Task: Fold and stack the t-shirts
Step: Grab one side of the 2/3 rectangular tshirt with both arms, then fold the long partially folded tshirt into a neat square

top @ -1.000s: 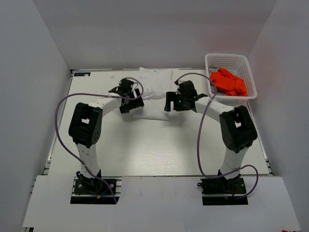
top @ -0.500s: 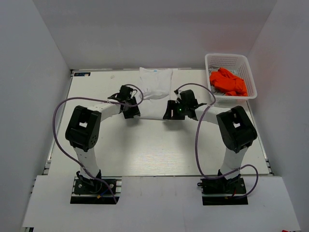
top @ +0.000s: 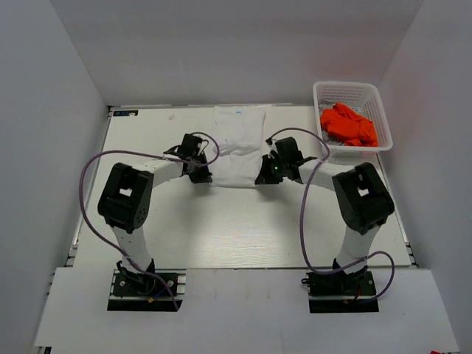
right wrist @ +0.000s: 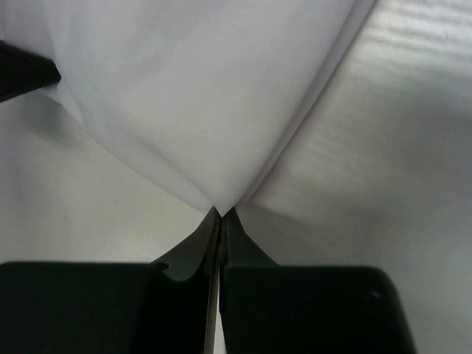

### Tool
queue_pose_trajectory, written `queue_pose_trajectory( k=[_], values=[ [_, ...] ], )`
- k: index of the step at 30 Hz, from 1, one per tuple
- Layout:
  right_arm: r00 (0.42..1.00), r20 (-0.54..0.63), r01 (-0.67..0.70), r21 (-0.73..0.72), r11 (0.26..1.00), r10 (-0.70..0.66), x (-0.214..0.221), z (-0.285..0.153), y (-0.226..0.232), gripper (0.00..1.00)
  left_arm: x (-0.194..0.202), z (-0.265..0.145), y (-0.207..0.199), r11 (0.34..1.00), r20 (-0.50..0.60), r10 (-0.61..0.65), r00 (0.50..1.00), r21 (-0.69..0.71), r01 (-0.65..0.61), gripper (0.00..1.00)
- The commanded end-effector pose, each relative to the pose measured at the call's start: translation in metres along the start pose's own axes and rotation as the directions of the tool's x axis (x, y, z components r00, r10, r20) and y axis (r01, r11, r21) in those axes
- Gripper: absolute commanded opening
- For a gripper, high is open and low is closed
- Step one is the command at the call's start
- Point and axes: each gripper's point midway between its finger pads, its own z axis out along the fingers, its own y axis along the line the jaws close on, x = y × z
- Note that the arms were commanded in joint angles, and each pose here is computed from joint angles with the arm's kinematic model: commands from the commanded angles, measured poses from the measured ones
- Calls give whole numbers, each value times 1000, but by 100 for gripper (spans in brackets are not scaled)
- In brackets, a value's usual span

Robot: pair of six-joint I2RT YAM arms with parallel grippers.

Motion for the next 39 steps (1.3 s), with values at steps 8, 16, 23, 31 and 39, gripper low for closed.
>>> queue_pose_trajectory(
  k=[8,16,23,31,39],
  values=[
    [972,-234,0,-101,995,-23,73,-127,57,0,86,-120,-19,990,-147,55,988,135,-35,0],
    [980,-155,97,-159,983,-122,44,-184,90,0,77,-191,-45,971,-62,104,993,224,-88,0],
    [994,-84,63,-89,994,-70,9,-177,78,0,31,-197,-58,976,99,72,992,197,-90,0],
    [998,66,-2,-115,993,9,-47,-149,64,0,-47,-176,-59,996,320,-28,947,91,-2,0],
    [996,48,-62,-159,985,71,-76,-131,49,0,-98,-144,-78,999,354,-26,935,41,12,0]
  ],
)
